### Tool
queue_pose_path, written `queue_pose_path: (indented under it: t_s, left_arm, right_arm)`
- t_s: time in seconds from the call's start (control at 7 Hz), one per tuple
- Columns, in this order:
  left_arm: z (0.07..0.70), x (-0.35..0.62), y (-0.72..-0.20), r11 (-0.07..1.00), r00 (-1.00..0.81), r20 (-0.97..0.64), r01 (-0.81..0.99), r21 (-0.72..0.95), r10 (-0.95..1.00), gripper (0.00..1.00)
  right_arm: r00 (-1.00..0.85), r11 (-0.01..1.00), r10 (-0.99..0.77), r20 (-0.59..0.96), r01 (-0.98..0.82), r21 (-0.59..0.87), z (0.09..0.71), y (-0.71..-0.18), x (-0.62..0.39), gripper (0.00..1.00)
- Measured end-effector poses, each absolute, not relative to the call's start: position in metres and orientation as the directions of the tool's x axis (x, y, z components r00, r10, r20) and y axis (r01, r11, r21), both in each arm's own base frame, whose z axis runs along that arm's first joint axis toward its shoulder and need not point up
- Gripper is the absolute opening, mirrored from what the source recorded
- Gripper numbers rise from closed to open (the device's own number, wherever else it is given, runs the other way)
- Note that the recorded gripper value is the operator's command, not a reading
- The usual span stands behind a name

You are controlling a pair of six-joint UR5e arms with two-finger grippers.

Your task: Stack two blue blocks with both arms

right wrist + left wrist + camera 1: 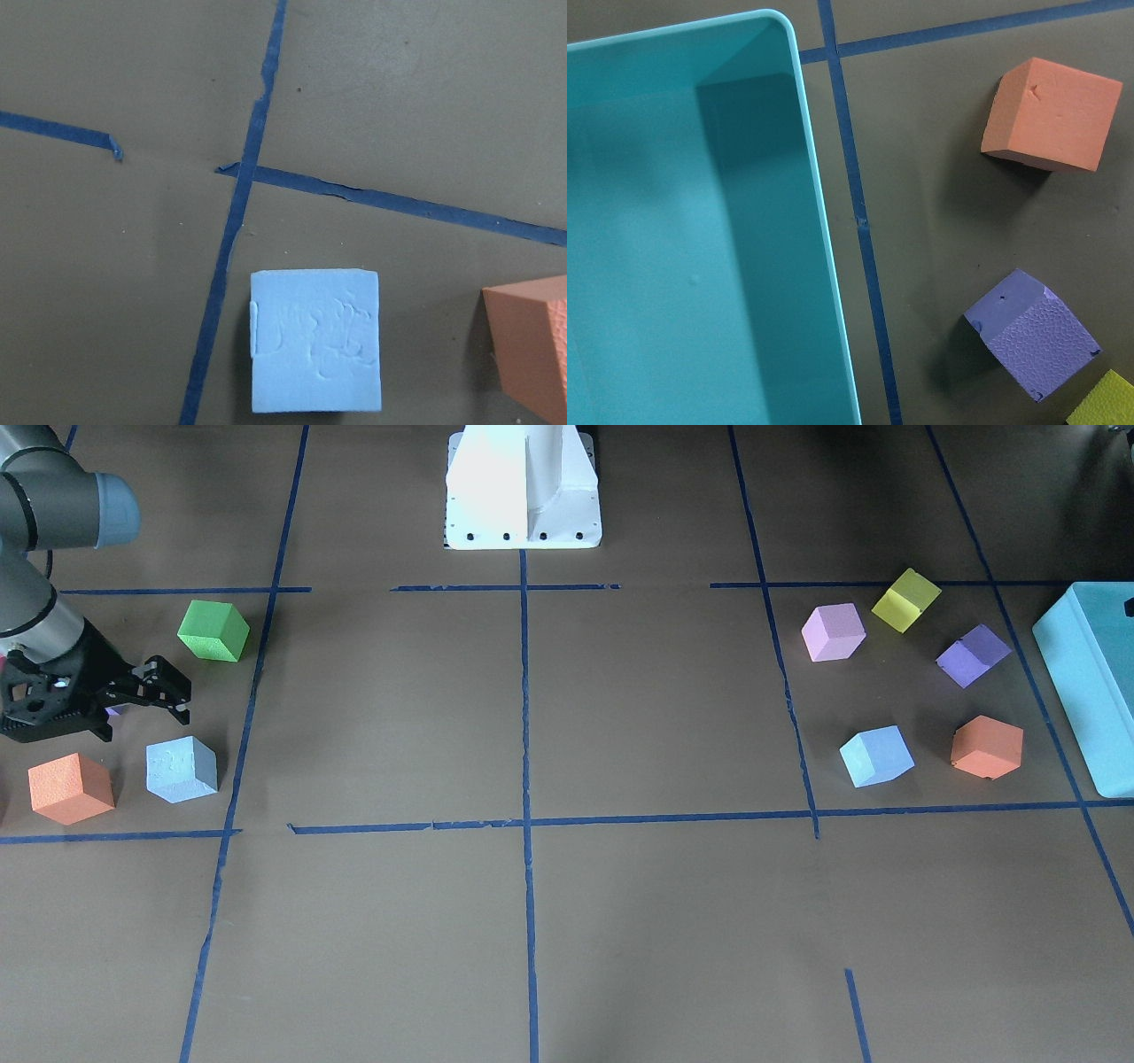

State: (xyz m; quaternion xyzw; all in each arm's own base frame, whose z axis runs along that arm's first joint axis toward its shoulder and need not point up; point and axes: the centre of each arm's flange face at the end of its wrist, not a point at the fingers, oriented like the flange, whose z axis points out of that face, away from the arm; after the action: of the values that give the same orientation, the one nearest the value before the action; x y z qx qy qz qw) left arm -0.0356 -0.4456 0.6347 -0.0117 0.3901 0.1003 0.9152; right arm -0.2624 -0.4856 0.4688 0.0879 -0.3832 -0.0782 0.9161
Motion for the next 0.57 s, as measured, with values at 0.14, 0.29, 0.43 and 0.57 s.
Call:
queue_pose_path:
  t_s: [0.14, 0.29, 0.43, 0.57]
  left_arm:
    - [0.635, -0.036, -0.446, 0.979, 0.675, -0.716, -0.193, 0.057, 0.175, 1.00]
    - [0.635, -0.036, -0.446, 0.979, 0.675, -0.716, -0.193, 0.057, 0.175, 1.00]
    - [0.635, -0.036, -0.446, 0.979, 0.675, -0.716, -0.193, 0.057, 0.175, 1.00]
    - [0.635, -0.036, -0.446, 0.980, 0.675, -0.716, -0.193, 0.057, 0.175, 1.00]
  right_arm:
    - [0.697, 0.973, -0.213, 0.685, 0.086, 0.215, 0.473, -0.492, -0.274, 1.00]
    - [0.702, 0.974, -0.211, 0.680, 0.096, 0.203, 0.482, -0.496, -0.283, 1.00]
    - [0.708, 0.976, -0.209, 0.675, 0.106, 0.190, 0.490, -0.497, -0.289, 1.00]
    - [0.713, 0.977, -0.207, 0.670, 0.116, 0.178, 0.497, -0.498, -0.296, 0.99]
